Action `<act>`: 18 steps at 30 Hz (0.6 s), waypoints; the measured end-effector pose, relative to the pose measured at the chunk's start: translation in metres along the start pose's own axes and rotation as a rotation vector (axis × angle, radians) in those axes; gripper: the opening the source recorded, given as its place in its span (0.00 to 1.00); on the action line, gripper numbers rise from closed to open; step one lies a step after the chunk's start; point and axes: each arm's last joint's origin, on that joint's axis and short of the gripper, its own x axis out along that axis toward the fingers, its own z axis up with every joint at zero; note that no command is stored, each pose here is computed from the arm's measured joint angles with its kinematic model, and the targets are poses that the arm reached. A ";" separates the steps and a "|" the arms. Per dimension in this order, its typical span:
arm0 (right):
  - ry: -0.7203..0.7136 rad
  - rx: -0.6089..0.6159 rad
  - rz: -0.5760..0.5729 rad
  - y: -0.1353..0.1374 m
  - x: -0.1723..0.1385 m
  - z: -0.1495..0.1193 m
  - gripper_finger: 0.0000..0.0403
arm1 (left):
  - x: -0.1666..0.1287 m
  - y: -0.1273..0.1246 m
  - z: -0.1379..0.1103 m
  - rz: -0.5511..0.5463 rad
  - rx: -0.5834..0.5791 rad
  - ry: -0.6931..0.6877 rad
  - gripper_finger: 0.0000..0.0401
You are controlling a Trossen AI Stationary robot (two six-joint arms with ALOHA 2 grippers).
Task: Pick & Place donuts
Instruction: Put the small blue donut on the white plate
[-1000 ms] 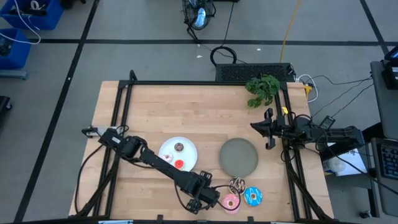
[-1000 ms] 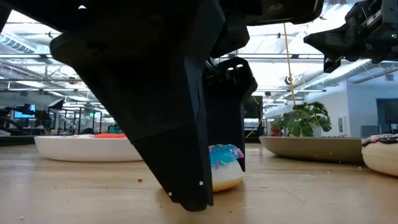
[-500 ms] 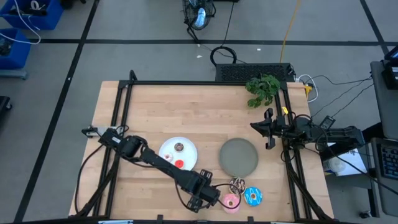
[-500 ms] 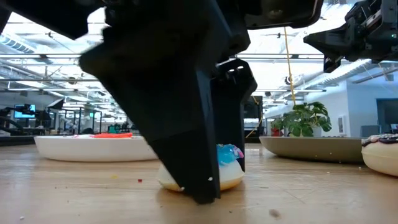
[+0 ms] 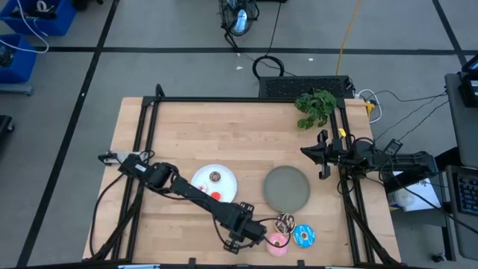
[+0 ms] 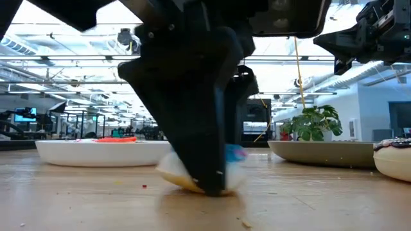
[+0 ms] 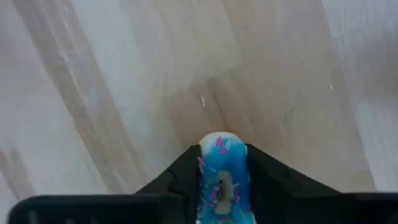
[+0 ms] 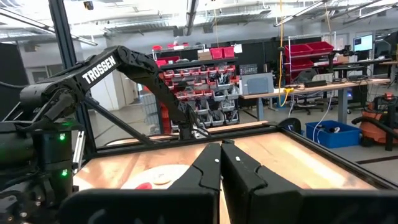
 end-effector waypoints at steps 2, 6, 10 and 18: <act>0.000 0.000 0.000 0.000 0.000 0.000 0.00 | -0.007 0.001 0.003 0.007 -0.004 0.002 0.24; 0.000 0.000 0.001 0.000 0.000 0.000 0.00 | -0.033 0.001 0.013 0.039 -0.009 -0.017 0.19; 0.000 0.000 0.002 0.000 0.000 0.000 0.00 | -0.062 0.001 0.019 0.077 -0.005 -0.032 0.18; 0.001 0.001 0.003 0.000 0.000 0.000 0.00 | -0.107 0.013 0.006 0.175 -0.060 0.040 0.18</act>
